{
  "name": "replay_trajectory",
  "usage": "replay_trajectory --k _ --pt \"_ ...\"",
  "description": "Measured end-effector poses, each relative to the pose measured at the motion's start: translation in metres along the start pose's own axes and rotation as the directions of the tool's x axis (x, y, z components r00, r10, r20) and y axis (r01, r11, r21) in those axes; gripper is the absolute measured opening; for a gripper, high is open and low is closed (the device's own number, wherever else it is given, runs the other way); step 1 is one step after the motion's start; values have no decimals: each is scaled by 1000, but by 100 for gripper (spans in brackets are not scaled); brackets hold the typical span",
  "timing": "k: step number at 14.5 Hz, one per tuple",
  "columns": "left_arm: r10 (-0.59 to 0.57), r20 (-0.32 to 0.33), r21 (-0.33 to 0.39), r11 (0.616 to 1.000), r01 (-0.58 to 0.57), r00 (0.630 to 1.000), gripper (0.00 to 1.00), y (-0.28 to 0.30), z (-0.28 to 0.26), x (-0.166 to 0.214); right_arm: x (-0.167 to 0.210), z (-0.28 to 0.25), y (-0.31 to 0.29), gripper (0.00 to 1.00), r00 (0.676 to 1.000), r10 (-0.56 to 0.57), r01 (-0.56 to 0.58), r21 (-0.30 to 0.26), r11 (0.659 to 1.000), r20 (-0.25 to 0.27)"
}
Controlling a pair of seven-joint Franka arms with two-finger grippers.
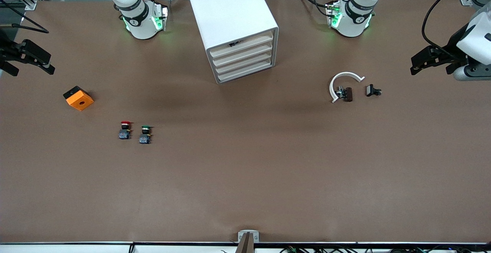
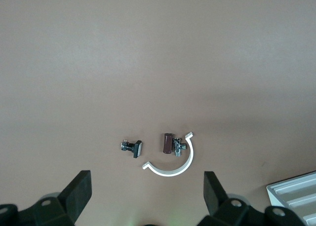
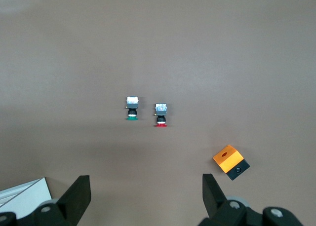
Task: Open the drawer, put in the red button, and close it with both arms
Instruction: 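Grasp the red button with the right gripper while the left gripper approaches the drawer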
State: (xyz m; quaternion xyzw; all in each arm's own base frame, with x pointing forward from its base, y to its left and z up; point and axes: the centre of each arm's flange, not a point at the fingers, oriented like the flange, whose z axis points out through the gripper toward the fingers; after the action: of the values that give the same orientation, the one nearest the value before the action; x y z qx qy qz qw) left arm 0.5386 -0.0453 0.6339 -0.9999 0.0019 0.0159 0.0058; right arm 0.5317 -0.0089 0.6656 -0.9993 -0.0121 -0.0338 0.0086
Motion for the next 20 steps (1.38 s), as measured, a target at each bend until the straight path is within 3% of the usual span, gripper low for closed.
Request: replay_trajectory --k 9,12,15,20 --pt "1 24 -8 1000 -1 1000 100 7 17 11 2 9 12 100 1000 18 -18 -1 1000 18" --pt "-56 60 -49 997 59 997 100 26 50 32 16 59 14 100 996 20 -20 1 1000 92" --pt "-143 129 -39 988 149 981 100 59 95 50 22 120 19 100 986 13 -6 -44 999 165" --pt "-312 214 27 949 314 926 100 111 168 67 30 212 18 100 986 -5 14 -54 998 165"
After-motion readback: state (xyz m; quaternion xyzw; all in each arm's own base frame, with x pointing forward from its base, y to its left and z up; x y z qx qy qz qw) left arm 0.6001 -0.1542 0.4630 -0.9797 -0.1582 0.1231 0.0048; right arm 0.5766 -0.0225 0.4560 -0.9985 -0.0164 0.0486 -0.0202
